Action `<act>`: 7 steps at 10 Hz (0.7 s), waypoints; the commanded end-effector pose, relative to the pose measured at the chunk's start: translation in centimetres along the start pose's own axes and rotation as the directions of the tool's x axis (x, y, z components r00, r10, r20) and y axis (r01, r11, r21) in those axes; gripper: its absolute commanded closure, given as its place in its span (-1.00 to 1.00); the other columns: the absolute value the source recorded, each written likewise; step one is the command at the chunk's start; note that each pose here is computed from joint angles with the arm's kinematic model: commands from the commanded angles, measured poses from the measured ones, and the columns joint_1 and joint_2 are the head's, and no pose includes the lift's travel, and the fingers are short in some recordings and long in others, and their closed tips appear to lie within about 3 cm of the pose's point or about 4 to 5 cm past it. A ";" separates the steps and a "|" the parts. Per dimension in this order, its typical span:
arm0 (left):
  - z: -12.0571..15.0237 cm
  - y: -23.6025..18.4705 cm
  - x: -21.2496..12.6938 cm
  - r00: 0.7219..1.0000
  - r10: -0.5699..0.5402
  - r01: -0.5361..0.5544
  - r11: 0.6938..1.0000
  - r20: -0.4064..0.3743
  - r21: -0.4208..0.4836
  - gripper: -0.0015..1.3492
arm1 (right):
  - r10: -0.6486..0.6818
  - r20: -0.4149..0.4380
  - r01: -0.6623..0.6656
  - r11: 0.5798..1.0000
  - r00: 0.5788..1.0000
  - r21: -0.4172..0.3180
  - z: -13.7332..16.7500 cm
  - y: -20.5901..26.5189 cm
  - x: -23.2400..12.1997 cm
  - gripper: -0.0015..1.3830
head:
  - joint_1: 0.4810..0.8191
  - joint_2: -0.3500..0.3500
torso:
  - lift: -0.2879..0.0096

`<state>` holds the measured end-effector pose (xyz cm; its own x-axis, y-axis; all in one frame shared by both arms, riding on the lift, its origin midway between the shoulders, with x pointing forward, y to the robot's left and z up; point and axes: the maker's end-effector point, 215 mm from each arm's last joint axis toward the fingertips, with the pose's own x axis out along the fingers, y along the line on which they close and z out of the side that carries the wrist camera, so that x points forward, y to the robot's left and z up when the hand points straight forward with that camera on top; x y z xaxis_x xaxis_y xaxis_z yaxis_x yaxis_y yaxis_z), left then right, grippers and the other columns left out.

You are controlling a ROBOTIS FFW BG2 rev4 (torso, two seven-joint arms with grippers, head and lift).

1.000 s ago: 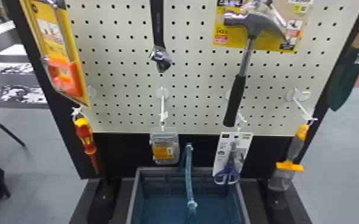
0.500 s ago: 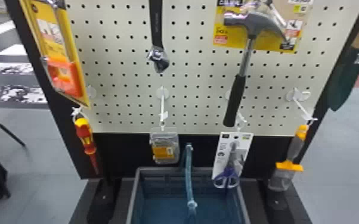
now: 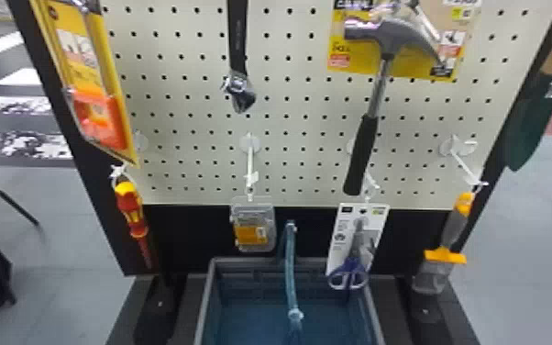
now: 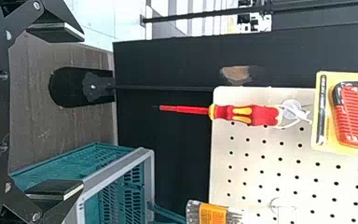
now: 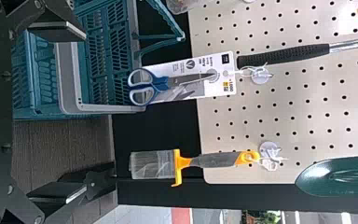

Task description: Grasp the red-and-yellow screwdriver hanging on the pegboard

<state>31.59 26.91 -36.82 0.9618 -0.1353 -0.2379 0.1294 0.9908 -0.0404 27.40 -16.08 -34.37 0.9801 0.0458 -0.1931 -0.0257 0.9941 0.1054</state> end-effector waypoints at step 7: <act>7.3 1.8 7.9 0.977 -0.176 0.165 0.981 0.118 0.097 -0.72 | -0.004 0.001 0.004 1.000 1.000 -0.001 -0.1 0.0 0.2 -0.76 | -0.60 0.00 | 0.26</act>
<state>39.95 27.22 -32.65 0.9435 -0.3058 -0.1275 0.3085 0.9512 0.0018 27.51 -16.07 -34.49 0.9804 0.0417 -0.1927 -0.0218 0.9943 0.1042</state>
